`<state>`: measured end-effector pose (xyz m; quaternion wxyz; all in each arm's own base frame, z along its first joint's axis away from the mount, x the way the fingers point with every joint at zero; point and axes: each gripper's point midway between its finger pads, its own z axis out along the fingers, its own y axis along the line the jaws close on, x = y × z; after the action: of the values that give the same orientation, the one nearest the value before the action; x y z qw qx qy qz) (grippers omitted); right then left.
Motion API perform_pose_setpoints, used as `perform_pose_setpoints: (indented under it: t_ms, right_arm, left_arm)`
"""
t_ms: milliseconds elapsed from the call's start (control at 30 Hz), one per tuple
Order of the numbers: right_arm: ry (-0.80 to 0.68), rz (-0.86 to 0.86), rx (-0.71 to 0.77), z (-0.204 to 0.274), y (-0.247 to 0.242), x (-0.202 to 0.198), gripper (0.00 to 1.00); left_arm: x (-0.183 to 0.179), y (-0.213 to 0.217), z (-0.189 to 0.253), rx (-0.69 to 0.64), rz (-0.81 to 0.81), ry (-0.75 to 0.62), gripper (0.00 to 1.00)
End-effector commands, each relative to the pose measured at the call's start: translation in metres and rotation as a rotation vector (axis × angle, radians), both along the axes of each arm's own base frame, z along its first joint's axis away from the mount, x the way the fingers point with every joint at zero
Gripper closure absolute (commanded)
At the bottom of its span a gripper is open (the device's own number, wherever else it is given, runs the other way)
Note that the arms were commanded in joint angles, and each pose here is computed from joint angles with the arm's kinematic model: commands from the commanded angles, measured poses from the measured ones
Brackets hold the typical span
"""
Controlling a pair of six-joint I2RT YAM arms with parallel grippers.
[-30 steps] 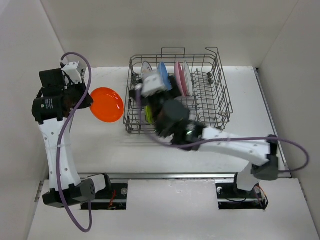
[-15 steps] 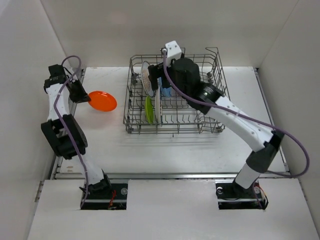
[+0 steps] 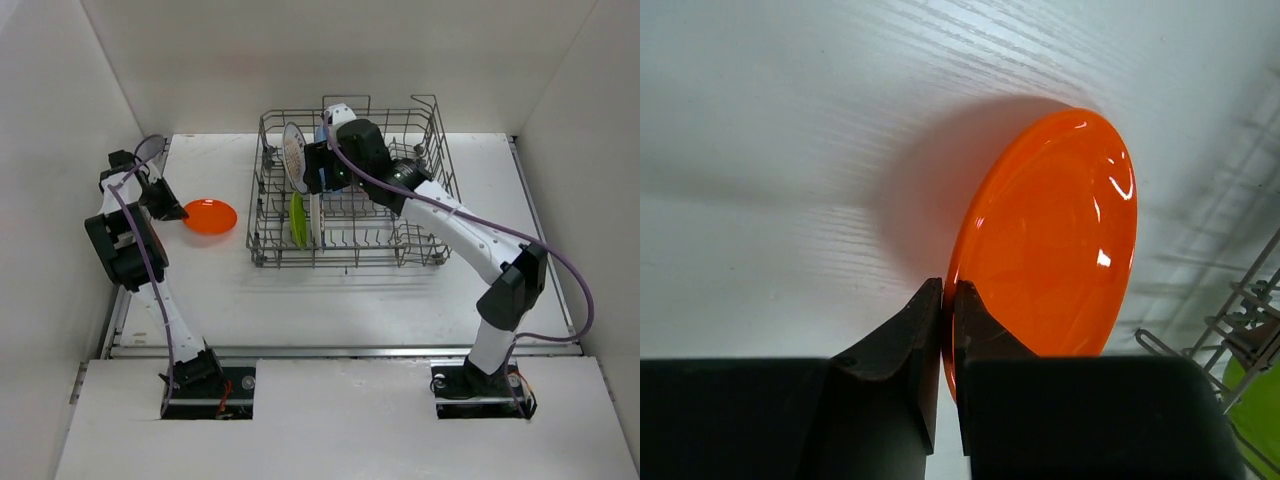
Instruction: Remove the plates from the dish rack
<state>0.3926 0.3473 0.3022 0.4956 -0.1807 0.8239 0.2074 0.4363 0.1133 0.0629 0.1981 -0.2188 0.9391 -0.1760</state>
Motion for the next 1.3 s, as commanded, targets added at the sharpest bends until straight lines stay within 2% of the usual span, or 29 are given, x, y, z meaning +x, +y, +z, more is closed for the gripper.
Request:
perform_pose_setpoints:
  t_ms: [0,33,100,233,400,467,500,533,633,667,700,733,833,1000,1133,1267]
  right_arm:
    - [0.121,0.026,-0.008,-0.038,0.010,-0.010,0.22]
    - [0.137,0.012,0.012,-0.038,0.011,-0.010,0.22]
    - [0.164,-0.061,-0.010,-0.047,0.002,-0.007,0.22]
    - [0.168,-0.081,0.009,-0.048,0.001,-0.007,0.22]
    - [0.200,-0.092,-0.007,-0.070,0.003,-0.010,0.28]
    - [0.198,-0.077,-0.014,-0.078,0.011,-0.017,0.39]
    - [0.188,-0.086,-0.011,-0.076,0.011,-0.014,0.44]
    - [0.188,-0.074,-0.012,-0.080,0.015,-0.019,0.58]
    - [0.163,-0.076,-0.009,-0.073,0.020,-0.023,0.81]
    - [0.153,-0.088,-0.017,-0.073,0.020,-0.023,0.93]
    - [0.124,-0.096,-0.010,-0.061,0.018,-0.021,1.00]
    - [0.111,-0.099,-0.009,-0.053,0.019,-0.024,1.00]
    - [0.032,-0.125,-0.009,-0.023,0.016,-0.029,1.00]
    - [-0.121,-0.164,-0.066,0.016,0.013,-0.037,1.00]
    - [-0.298,-0.303,-0.104,0.072,0.003,-0.046,1.00]
    - [-0.434,-0.349,-0.182,0.098,0.003,-0.063,1.00]
  left_arm:
    - [0.002,0.010,0.009,0.024,-0.016,-0.028,0.94]
    - [0.000,0.009,0.002,0.016,-0.016,-0.010,0.89]
    - [-0.003,0.008,-0.003,0.007,-0.016,0.008,0.88]
    - [-0.015,0.004,-0.011,0.000,-0.045,0.045,0.82]
    - [-0.023,-0.003,-0.014,-0.020,-0.080,0.046,0.68]
    - [-0.035,-0.011,-0.012,-0.040,-0.095,0.065,0.63]
    - [-0.035,-0.012,0.002,-0.031,-0.106,0.031,0.60]
    - [-0.043,-0.011,0.005,-0.031,-0.105,0.036,0.58]
    - [-0.051,-0.013,0.038,0.018,-0.153,-0.025,0.46]
    - [-0.054,-0.014,0.050,0.030,-0.166,-0.037,0.41]
    - [-0.057,-0.016,0.068,0.051,-0.187,-0.079,0.34]
    - [-0.057,-0.016,0.082,0.066,-0.187,-0.104,0.31]
    - [-0.061,-0.021,0.120,0.091,-0.192,-0.177,0.28]
    - [-0.077,-0.056,0.189,0.016,-0.240,-0.356,0.20]
    - [-0.097,-0.070,0.220,0.008,-0.283,-0.386,0.16]
    - [-0.121,-0.090,0.246,-0.018,-0.359,-0.398,0.15]
